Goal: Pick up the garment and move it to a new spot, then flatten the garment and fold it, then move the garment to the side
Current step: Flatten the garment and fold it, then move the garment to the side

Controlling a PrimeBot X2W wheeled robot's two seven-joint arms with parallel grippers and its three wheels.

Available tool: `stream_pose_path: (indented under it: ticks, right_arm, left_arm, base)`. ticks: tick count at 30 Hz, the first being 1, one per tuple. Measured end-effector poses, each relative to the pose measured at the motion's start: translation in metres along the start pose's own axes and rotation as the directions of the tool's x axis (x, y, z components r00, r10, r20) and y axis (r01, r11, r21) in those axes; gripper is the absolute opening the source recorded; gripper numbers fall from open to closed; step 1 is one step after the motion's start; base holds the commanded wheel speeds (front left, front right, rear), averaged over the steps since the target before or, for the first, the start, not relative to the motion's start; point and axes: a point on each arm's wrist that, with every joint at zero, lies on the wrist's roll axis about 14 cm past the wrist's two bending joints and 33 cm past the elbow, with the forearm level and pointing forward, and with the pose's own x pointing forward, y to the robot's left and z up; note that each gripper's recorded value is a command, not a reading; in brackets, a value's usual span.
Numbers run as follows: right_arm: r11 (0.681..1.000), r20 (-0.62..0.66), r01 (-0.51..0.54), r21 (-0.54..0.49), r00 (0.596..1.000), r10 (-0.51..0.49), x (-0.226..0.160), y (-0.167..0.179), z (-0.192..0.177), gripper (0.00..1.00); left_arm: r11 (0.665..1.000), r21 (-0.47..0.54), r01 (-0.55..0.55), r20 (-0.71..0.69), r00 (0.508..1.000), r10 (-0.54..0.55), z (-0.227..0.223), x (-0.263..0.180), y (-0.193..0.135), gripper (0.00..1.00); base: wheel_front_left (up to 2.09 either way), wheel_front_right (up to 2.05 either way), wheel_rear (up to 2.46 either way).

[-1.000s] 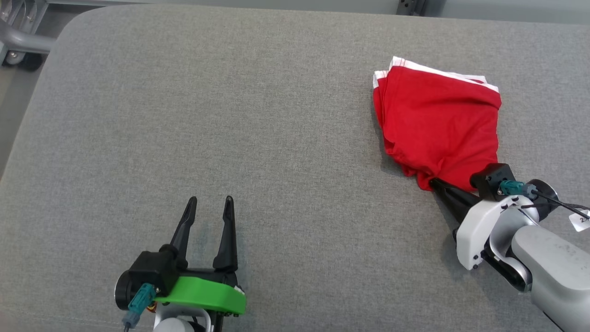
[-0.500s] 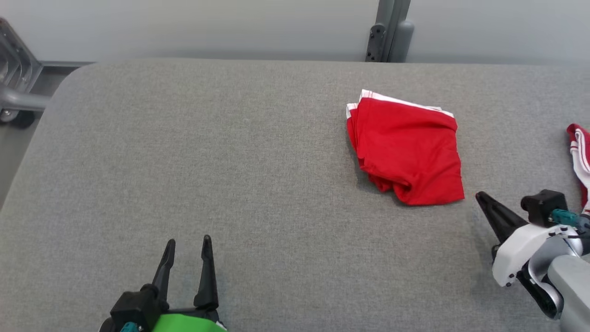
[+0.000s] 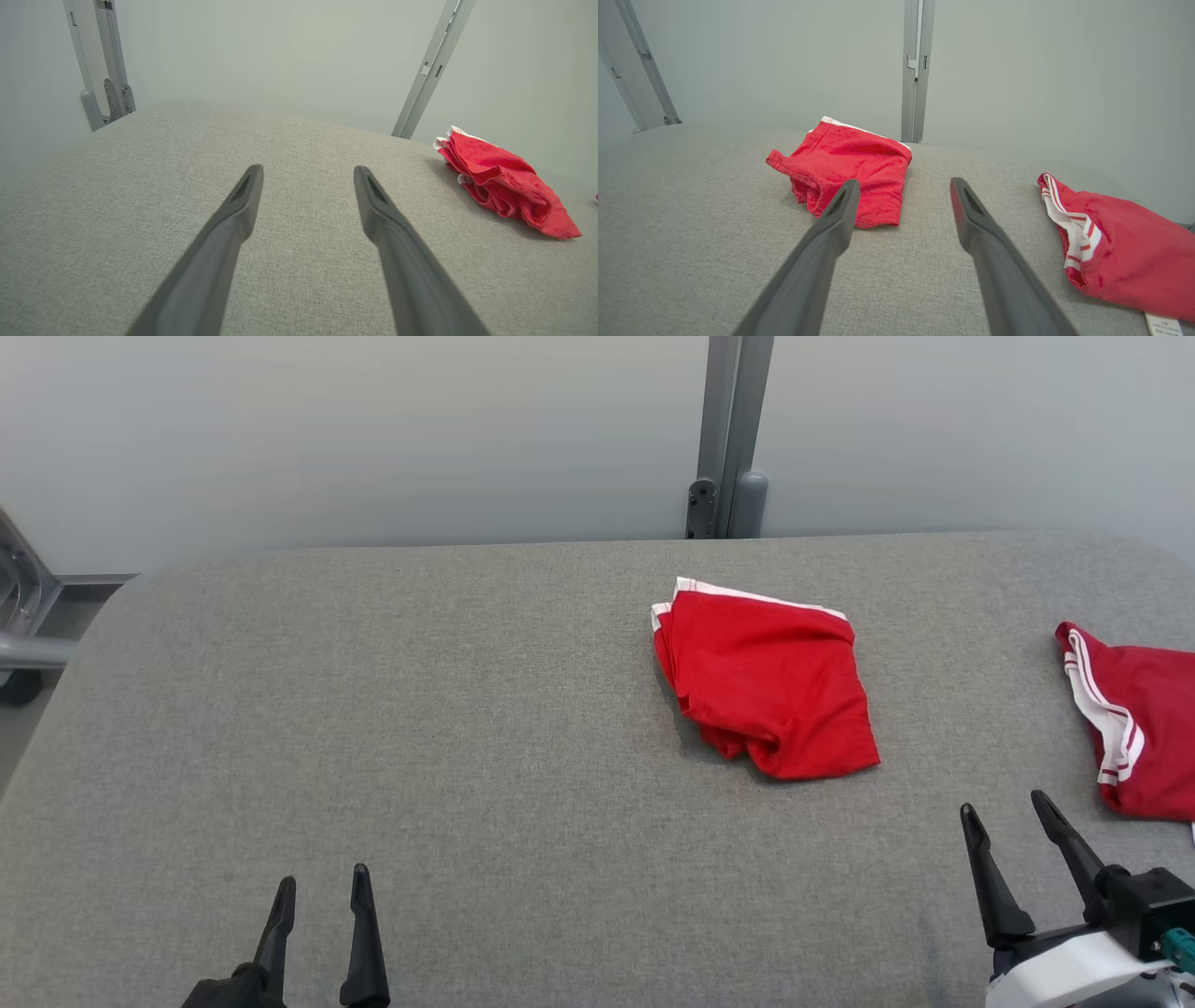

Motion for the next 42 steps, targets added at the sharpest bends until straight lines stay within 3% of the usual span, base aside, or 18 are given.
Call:
stream_pose_path:
  ticks: [13, 19, 22, 29, 36, 38, 39, 40, 42]
  right_arm:
    - [0.996, 0.004, 0.064, 0.058, 0.998, -0.064, 0.006, -0.011, -0.003, 1.00]
    - [0.992, -0.005, 0.071, 0.107, 0.997, -0.071, 0.063, -0.025, 0.002, 1.00]
    - [0.988, -0.107, 0.044, 0.145, 0.994, -0.029, 0.106, -0.018, -0.008, 1.00]
    - [0.979, -0.413, 0.056, 0.195, 0.910, 0.030, 0.161, -0.011, -0.070, 1.00]
    - [0.956, -0.573, 0.049, 0.290, 0.809, 0.133, 0.176, 0.032, -0.131, 1.00]
    - [0.950, -0.577, 0.054, 0.306, 0.805, 0.140, 0.181, 0.035, -0.138, 1.00]
    - [0.947, -0.574, 0.062, 0.316, 0.807, 0.139, 0.184, 0.035, -0.140, 0.43]
    - [0.944, -0.572, 0.064, 0.325, 0.808, 0.142, 0.186, 0.036, -0.142, 0.00]
    - [0.938, -0.570, 0.069, 0.341, 0.808, 0.148, 0.187, 0.038, -0.145, 0.00]
  left_arm:
    - [1.000, -0.006, 0.003, -0.023, 1.000, -0.003, -0.007, 0.000, -0.001, 1.00]
    - [0.999, -0.012, 0.051, -0.016, 0.999, -0.051, -0.004, 0.022, -0.016, 1.00]
    - [0.997, -0.017, 0.075, -0.019, 0.997, -0.076, -0.005, 0.036, -0.023, 1.00]
    - [0.998, -0.039, 0.057, -0.063, 0.996, -0.059, -0.019, 0.053, -0.021, 1.00]
    - [0.999, -0.015, -0.032, -0.096, 0.995, 0.030, -0.028, 0.050, 0.005, 1.00]
    - [0.998, -0.007, -0.056, -0.105, 0.993, 0.055, -0.031, 0.050, 0.012, 1.00]
    - [0.998, -0.003, -0.066, -0.110, 0.992, 0.065, -0.032, 0.050, 0.015, 1.00]
    - [0.997, 0.001, -0.071, -0.114, 0.991, 0.071, -0.033, 0.051, 0.017, 1.00]
    - [0.998, 0.003, -0.064, -0.125, 0.990, 0.064, -0.037, 0.053, 0.015, 1.00]
  base:
    - [0.00, 0.00, 0.00]
    - [0.00, 0.00, 0.00]
    - [0.00, 0.00, 0.00]
    - [0.00, 0.00, 0.00]
    - [0.00, 0.00, 0.00]
    - [0.00, 0.00, 0.00]
    - [0.00, 0.00, 0.00]
    - [0.00, 0.00, 0.00]
    - [0.00, 0.00, 0.00]
